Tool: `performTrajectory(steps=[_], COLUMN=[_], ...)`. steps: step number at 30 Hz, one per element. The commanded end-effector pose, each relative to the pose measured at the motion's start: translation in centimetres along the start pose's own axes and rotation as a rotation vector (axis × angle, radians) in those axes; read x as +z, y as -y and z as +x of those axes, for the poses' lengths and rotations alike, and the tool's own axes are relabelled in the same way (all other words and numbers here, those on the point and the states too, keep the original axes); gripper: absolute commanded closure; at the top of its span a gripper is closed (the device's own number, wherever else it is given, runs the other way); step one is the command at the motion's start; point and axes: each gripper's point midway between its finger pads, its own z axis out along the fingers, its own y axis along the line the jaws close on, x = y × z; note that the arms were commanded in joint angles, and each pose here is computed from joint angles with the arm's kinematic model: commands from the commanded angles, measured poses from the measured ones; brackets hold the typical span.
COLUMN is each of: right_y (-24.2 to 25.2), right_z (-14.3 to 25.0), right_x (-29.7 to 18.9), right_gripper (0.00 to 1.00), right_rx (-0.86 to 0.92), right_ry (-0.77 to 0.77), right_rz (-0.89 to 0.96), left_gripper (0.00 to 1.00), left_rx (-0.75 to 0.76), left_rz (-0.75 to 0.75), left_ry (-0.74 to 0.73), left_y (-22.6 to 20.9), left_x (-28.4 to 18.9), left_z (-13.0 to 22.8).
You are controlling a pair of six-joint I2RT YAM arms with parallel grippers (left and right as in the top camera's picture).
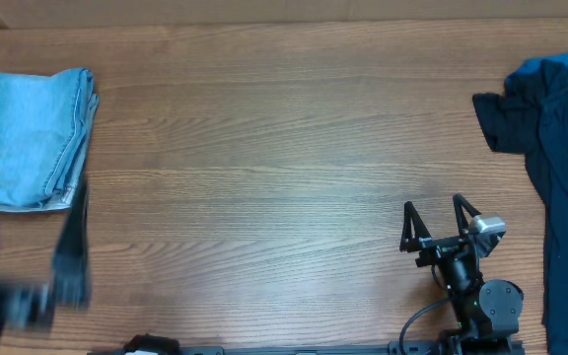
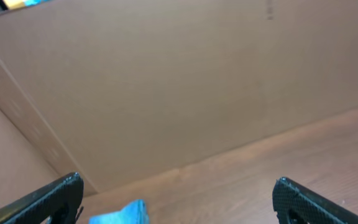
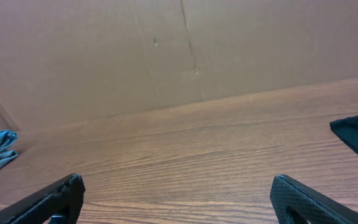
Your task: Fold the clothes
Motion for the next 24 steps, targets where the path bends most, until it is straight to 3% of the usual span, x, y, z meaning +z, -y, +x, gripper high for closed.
performTrajectory(steps=[1,15,24], right_y=[0.1,0.1,0.1], right_z=[0.1,0.1,0.1], right_x=[0.0,0.0,0.0], right_gripper=[0.0,0.0,0.0], right_rx=[0.006,0.006,0.006], right_ry=[0.006,0.006,0.006], right_rz=[0.003,0.003,0.003], left_gripper=[0.0,0.0,0.0], left_rx=[-0.011,-0.016,-0.018], left_rz=[0.065,0.055,0.091], left_ry=[0.037,0.104,0.052], left_y=[1.6,2.9,4.6], left_x=[-4.4,-14.8,-16.2], left_z=[1.0,5.8,11.0])
